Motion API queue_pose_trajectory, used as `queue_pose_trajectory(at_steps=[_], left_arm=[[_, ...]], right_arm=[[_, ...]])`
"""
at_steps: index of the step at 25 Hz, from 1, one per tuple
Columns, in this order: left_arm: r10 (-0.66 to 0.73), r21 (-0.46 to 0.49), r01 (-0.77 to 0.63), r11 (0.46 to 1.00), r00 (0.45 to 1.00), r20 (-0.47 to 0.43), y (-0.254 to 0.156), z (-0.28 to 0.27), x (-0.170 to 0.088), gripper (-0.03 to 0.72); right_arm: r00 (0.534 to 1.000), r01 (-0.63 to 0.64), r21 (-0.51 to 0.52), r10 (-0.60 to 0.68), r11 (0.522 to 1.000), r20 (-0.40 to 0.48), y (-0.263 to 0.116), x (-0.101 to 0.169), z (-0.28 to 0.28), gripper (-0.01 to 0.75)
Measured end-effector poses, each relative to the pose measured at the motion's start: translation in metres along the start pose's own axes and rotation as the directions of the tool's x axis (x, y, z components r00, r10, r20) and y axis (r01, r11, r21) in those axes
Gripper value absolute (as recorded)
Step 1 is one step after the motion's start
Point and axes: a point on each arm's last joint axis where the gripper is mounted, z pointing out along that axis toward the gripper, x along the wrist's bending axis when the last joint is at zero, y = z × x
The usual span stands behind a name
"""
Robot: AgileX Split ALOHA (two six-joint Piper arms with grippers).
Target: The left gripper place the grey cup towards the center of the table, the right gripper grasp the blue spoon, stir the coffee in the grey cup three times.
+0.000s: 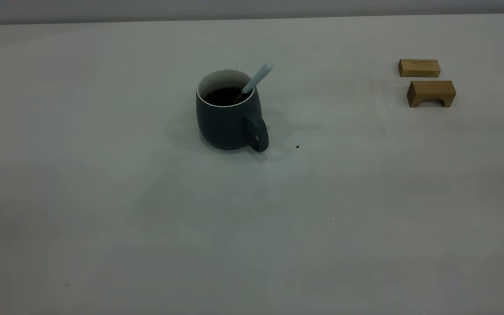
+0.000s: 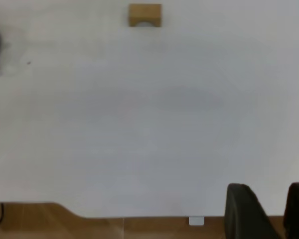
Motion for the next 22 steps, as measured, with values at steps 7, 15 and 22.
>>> queue_pose_trajectory(at_steps=[7,15,22], left_arm=[[0.000,0.000,0.000,1.000,1.000,0.000,0.000,0.000,0.000,0.587],[0.000,0.000,0.000,1.000,1.000,0.000,0.000,0.000,0.000,0.587],[0.000,0.000,0.000,1.000,1.000,0.000,0.000,0.000,0.000,0.587]], right_arm=[[1.000,-0.022,-0.088,0.024,0.996,0.019,-0.029,0.001,0.006,0.237],[1.000,-0.023,-0.146,0.025,0.989,0.011,-0.032,0.001,0.008,0.237],[1.000,-0.014,-0.160,0.016,0.987,0.012,-0.031,0.001,0.010,0.237]])
